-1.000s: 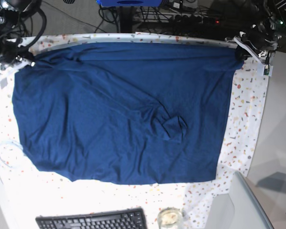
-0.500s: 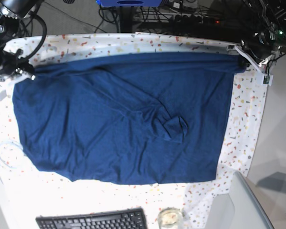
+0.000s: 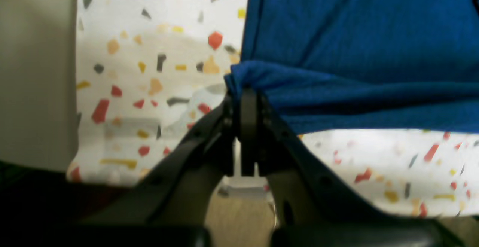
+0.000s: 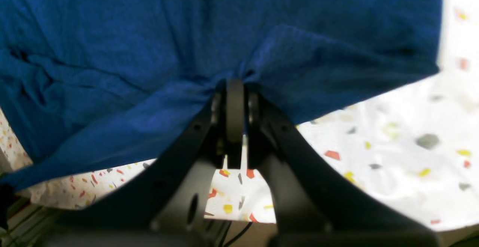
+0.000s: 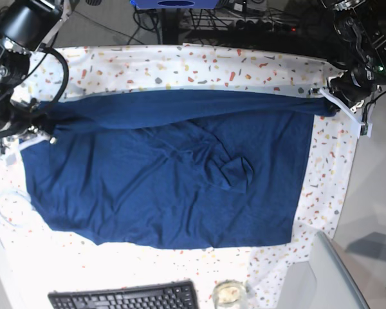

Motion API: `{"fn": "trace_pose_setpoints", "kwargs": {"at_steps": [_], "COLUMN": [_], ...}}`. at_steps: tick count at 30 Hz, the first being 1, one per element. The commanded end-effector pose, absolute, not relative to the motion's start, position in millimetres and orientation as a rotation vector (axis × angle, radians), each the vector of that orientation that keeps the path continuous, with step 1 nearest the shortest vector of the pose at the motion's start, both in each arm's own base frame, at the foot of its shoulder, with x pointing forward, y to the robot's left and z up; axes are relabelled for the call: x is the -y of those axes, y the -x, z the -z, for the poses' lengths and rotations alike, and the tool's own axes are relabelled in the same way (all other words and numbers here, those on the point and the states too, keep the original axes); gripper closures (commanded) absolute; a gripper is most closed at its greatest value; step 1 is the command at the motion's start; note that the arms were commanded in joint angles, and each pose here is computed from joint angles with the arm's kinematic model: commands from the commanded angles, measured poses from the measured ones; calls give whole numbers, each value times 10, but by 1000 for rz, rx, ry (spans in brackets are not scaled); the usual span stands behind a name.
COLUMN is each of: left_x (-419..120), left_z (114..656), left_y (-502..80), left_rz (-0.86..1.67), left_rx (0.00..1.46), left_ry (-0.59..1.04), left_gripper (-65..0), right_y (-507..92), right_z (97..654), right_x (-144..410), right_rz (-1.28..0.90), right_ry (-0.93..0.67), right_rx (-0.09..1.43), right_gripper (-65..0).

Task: Layout the t-shirt on the table in an organized manner, then fold the t-shirt properly
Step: 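Fold the gripped hem edge with both grippers toward the shirt's middle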

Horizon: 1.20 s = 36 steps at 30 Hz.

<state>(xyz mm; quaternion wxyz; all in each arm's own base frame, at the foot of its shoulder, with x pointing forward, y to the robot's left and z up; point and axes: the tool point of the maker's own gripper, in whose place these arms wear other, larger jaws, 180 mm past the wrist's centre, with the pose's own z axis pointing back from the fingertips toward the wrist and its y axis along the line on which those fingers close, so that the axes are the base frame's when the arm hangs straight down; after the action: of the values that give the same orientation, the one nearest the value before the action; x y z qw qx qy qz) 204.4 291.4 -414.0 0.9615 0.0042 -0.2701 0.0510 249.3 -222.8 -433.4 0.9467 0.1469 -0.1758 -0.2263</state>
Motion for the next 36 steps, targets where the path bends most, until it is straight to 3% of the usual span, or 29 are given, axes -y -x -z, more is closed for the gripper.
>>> {"fn": "trace_pose_setpoints", "kwargs": {"at_steps": [1,26,36], "left_x": [-2972,-2793,-2810], "left_z": [4027,3963,4055], "left_y": [-2162,-2950,-3077], "left_rz": [-101,-126,-81], "left_rx": [589,656,609], "left_ry": [-23,57,-7], "left_gripper": [0,0,0], "right_y": [-2634,-3160,-3426], "right_z": [4235,4327,4394], "right_x": [2315,2499,2418], "right_rz": [460,509,482], "right_ry": [-290,-331,-326], "right_rx": [400,439,444], "right_gripper": [0,0,0]}}
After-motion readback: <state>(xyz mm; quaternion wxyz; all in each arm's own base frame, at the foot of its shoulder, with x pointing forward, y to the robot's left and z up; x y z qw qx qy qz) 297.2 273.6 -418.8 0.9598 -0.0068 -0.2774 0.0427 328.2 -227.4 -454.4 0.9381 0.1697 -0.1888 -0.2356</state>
